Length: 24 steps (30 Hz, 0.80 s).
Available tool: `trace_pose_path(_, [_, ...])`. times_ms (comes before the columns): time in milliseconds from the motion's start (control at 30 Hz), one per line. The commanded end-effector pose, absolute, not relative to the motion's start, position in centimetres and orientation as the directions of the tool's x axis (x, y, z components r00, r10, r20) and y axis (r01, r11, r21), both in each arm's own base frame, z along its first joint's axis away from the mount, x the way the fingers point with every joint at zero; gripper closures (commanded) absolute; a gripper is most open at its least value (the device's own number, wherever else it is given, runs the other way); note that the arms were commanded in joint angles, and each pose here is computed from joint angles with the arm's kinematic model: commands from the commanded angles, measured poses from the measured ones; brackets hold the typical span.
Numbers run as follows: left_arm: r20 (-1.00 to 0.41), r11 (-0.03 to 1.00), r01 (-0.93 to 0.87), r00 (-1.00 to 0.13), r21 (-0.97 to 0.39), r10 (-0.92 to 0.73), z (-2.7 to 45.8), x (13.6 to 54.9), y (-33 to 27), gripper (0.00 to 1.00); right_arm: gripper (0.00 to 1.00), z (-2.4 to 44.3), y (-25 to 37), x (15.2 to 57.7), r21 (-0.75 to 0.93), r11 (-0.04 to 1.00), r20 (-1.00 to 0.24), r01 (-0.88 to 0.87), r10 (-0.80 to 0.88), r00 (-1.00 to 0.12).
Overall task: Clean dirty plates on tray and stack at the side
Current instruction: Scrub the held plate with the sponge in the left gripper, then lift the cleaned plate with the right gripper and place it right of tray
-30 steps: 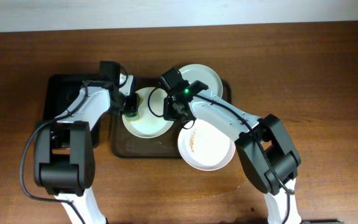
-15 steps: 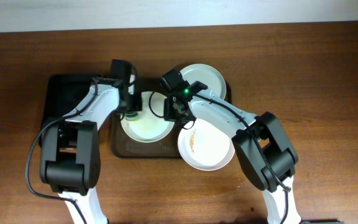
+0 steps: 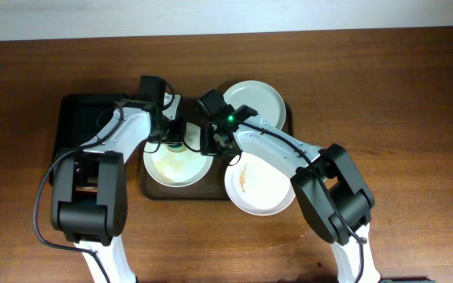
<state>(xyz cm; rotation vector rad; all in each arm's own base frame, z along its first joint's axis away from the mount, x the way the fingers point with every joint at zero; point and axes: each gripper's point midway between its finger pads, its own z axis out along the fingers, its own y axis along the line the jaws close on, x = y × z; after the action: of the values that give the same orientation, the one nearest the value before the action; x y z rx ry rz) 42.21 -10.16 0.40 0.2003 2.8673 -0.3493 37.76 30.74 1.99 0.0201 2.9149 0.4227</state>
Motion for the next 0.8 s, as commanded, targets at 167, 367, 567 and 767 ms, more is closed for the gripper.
trace_pose_path(167, [-0.034, 1.000, -0.003, -0.999, -0.012, -0.004, 1.5, 40.7, -5.9, 0.99, 0.96, 2.2, 30.5, 38.2, 0.275, 0.961, -0.202, -0.010, 0.048, -0.978])
trace_pose_path(367, [-0.097, 0.999, -0.042, -0.994, -0.014, -0.043, 13.3, 43.4, -0.5, 0.99, 0.96, 2.2, 30.6, 38.1, 0.281, 0.960, -0.197, -0.010, 0.047, -0.979])
trace_pose_path(567, [-0.181, 0.991, -0.133, -0.974, -0.020, -0.134, 14.0, 45.3, 3.7, 0.99, 0.85, 0.4, 30.9, 38.2, 0.285, 0.958, -0.176, 0.011, 0.063, -0.982])
trace_pose_path(767, [-0.200, 0.991, -0.133, -0.971, -0.021, -0.134, 14.0, 45.8, 3.7, 0.99, 0.95, 0.2, 32.3, 36.8, 0.311, 0.951, -0.140, 0.001, 0.046, -0.989])
